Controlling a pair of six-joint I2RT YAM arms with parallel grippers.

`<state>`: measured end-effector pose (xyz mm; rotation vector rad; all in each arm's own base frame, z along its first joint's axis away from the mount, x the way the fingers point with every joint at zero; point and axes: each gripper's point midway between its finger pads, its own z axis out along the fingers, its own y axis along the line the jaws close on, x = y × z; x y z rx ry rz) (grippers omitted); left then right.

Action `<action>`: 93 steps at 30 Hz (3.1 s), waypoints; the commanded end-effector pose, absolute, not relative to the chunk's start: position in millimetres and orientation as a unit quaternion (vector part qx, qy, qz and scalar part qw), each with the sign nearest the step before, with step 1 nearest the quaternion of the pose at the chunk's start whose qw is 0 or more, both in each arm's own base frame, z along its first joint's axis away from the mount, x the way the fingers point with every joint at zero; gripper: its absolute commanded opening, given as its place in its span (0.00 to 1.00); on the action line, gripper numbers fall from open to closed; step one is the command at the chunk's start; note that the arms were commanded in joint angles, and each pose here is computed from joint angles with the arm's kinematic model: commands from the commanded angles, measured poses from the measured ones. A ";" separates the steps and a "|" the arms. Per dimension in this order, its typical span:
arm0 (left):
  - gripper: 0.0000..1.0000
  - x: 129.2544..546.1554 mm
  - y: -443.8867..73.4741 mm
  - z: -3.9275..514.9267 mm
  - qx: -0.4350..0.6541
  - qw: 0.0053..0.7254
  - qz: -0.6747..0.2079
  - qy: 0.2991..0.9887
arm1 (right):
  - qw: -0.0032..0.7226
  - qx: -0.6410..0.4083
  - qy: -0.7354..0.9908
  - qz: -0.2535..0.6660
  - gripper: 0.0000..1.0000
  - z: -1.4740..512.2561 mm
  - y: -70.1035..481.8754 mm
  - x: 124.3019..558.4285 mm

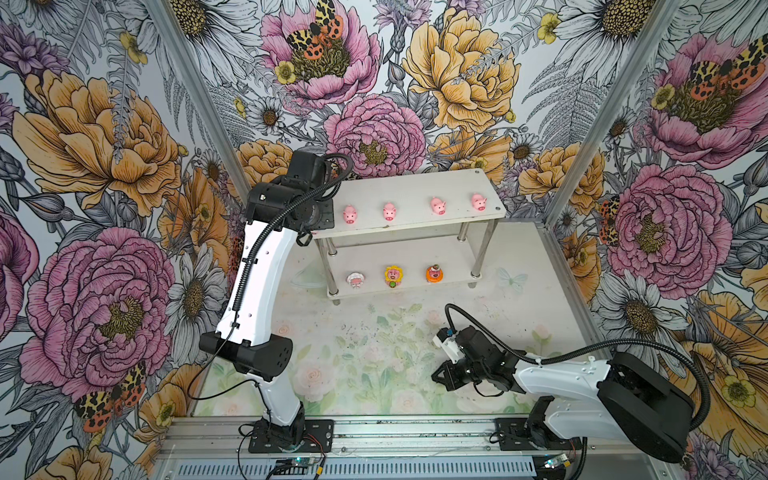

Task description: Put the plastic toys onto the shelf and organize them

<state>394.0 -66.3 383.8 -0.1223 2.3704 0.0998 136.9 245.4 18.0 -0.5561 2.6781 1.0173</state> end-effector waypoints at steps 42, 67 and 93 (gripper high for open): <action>0.26 424.1 -70.4 377.3 -0.135 0.369 -0.029 0.919 | 0.107 -0.188 0.912 0.348 0.02 17.3 250.7 142.3; 0.27 415.7 -69.7 379.6 -0.146 0.366 -0.040 0.918 | 0.095 -0.187 0.913 0.349 0.02 12.0 253.7 141.7; 0.56 414.9 -64.9 388.5 -0.152 0.382 -0.028 0.911 | 0.086 -0.186 0.916 0.346 0.02 7.1 254.8 141.7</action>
